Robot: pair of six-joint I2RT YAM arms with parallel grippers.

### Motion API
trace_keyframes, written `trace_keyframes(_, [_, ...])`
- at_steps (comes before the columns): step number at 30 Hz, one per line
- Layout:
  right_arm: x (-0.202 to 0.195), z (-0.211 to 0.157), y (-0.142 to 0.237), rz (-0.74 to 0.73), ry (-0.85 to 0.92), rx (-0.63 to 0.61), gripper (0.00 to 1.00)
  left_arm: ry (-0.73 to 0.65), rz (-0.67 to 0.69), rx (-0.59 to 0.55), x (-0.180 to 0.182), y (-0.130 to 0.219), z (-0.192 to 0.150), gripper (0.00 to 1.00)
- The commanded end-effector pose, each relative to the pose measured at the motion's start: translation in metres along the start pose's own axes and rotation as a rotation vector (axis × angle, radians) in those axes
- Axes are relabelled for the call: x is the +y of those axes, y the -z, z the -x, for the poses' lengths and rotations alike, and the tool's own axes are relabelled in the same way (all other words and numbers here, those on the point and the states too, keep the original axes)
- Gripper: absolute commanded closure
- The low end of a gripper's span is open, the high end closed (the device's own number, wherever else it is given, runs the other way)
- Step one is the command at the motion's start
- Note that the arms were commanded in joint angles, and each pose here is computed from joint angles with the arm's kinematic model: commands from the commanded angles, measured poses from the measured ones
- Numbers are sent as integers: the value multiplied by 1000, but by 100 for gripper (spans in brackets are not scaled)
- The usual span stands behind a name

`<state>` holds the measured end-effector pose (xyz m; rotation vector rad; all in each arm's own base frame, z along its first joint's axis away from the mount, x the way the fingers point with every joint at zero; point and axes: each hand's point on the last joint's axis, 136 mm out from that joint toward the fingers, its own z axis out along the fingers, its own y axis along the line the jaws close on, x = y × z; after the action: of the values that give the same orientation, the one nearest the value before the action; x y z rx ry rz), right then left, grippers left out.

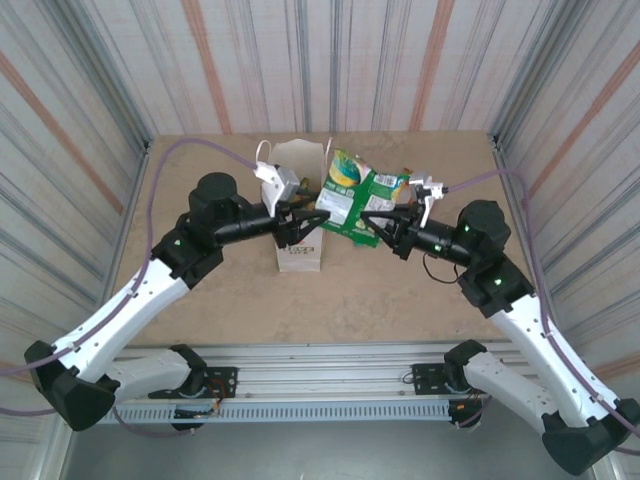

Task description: Place the snacks into the paper bag

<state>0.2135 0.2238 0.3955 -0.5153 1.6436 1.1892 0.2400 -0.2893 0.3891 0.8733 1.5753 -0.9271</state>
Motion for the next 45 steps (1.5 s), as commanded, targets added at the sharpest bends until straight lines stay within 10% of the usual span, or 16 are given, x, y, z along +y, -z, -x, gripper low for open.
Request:
trace_keyframes(1, [-14, 11, 1, -154, -42, 47, 99, 27, 221, 29, 30, 28, 12, 39])
trace_keyframes(13, [-32, 33, -54, -444, -93, 170, 100, 180, 663, 62, 110, 95, 13, 38])
trace_keyframes(33, [-73, 11, -147, -603, -285, 328, 99, 320, 639, 82, 173, 60, -12, 40])
trace_keyframes(42, [-75, -15, -163, -639, -344, 448, 97, 327, 572, 63, 173, 47, -7, 97])
trace_keyframes(45, [-74, -24, -166, -637, -377, 476, 97, 316, 558, 44, 170, 47, -2, 100])
